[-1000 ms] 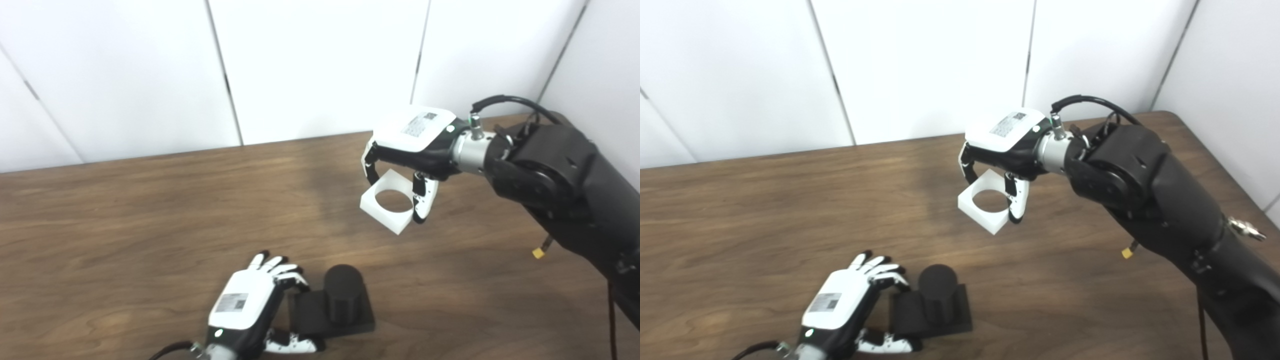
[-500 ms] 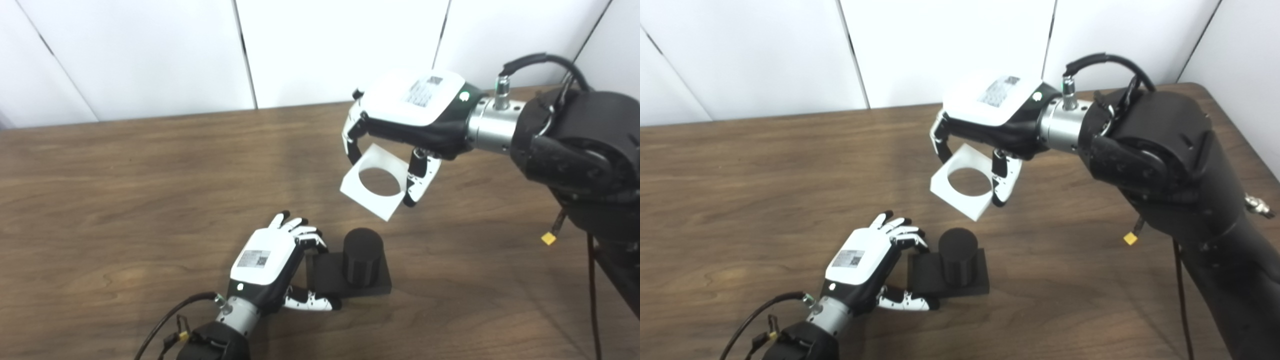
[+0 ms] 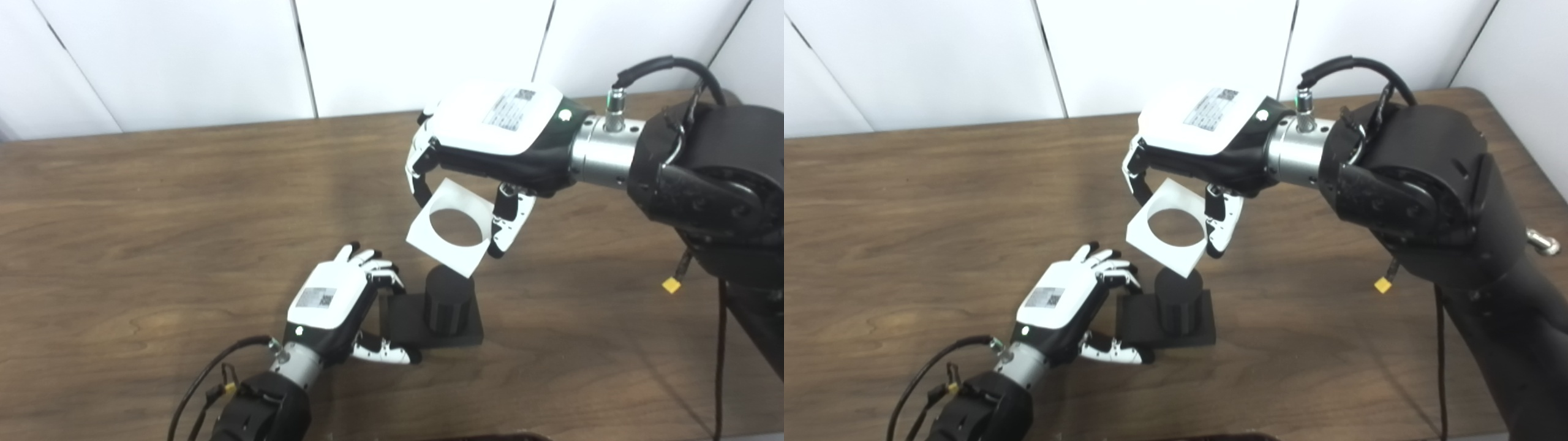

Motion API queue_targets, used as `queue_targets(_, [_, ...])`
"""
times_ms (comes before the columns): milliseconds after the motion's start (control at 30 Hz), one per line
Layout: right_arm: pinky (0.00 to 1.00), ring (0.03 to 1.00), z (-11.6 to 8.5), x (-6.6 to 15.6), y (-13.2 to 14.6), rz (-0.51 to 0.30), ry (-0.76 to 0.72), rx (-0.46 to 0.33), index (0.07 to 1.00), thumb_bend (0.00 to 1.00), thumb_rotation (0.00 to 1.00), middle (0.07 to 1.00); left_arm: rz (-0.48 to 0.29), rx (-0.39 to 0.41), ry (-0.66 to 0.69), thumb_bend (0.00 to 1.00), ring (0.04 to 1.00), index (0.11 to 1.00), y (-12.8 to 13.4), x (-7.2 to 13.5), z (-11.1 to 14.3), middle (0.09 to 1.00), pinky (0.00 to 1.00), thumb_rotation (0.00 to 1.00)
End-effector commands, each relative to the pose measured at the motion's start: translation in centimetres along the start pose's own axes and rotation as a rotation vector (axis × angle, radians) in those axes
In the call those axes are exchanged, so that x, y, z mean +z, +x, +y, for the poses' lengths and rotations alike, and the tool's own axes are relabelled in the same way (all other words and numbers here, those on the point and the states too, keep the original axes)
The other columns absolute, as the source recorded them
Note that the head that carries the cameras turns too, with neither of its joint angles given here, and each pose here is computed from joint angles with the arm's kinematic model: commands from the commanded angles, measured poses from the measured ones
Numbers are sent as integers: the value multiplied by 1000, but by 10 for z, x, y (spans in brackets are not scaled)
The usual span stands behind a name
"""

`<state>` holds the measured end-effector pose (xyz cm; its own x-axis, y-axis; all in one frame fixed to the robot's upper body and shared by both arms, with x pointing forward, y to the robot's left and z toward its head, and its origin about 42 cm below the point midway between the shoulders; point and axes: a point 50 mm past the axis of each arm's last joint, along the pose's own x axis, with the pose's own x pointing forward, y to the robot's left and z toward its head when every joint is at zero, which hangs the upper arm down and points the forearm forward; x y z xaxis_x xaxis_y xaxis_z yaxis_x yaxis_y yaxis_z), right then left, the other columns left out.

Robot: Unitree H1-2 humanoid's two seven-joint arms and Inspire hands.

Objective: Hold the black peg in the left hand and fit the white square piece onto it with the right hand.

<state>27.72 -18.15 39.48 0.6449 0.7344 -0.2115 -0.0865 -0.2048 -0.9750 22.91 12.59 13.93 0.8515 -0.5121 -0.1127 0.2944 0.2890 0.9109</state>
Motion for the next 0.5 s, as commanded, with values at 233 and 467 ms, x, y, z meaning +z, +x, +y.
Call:
queue_targets(233, [892,800,10,-1,0,36,1,66,483,523,133,731,38,-98,48,499,909,491,-6,-6,-12,811,1000,63])
queue_targets(467, [906,803,21,2,8,28,21,88,483,523,133,731,41,-100,49,499,911,491,-8,-5,-9,811,1000,64])
